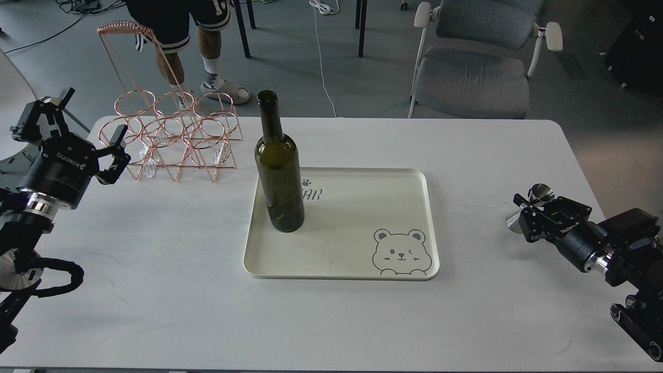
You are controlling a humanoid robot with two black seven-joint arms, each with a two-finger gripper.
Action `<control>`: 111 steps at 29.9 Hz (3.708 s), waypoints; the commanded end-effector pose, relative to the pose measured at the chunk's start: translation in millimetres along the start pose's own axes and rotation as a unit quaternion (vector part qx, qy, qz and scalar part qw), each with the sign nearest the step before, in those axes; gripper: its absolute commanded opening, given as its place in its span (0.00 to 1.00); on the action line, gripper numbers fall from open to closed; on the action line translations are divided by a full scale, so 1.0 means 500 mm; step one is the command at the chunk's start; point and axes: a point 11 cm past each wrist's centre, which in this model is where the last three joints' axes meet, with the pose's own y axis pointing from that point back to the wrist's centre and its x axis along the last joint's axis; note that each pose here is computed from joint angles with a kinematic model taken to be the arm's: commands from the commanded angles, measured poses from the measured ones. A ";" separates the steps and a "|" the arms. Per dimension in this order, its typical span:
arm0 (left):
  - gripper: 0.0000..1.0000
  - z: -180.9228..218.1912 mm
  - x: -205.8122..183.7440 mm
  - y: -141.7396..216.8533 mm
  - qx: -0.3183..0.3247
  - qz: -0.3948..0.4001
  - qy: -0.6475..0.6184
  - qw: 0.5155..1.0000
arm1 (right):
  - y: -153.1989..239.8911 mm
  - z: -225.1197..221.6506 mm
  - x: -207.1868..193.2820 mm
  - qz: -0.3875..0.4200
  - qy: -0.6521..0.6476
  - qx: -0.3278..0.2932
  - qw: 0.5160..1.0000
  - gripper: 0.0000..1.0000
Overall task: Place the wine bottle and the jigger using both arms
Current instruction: 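Lift the jigger off the tray and carry it away from the tray, then set the jigger on the table and open the right gripper, then raise the right gripper and reach the left gripper toward the wine bottle, then grasp the wine bottle neck with the left gripper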
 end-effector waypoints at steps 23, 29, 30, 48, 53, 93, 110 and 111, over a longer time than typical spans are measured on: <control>1.00 0.001 -0.001 -0.001 0.000 -0.001 -0.001 1.000 | 0.112 0.027 0.007 -0.033 0.045 0.026 0.998 0.96; 1.00 0.002 0.001 -0.001 0.000 0.000 -0.002 1.000 | 0.191 0.038 0.058 -0.031 0.009 0.026 0.999 0.97; 1.00 0.001 -0.001 -0.001 0.000 -0.001 -0.001 1.000 | 0.201 0.041 0.078 -0.025 -0.005 0.023 0.999 0.97; 1.00 0.025 -0.001 0.000 -0.008 -0.015 -0.037 0.999 | 0.009 -0.075 0.372 0.158 -0.527 0.097 0.829 0.97; 1.00 0.032 0.000 0.002 0.002 -0.022 -0.059 0.998 | -0.089 -0.096 0.392 0.174 -0.651 0.129 0.728 0.98; 1.00 0.007 -0.390 -0.100 0.018 -0.426 -0.777 0.463 | -0.165 -0.145 0.280 0.111 -0.788 0.149 0.587 0.98; 0.99 -0.043 -0.434 -0.146 0.007 -0.444 -0.758 0.478 | -0.163 -0.144 0.280 0.112 -0.787 0.150 0.588 0.98; 0.99 -0.047 -0.435 -0.149 0.008 -0.445 -0.757 0.479 | -0.163 -0.144 0.280 0.111 -0.787 0.149 0.588 0.98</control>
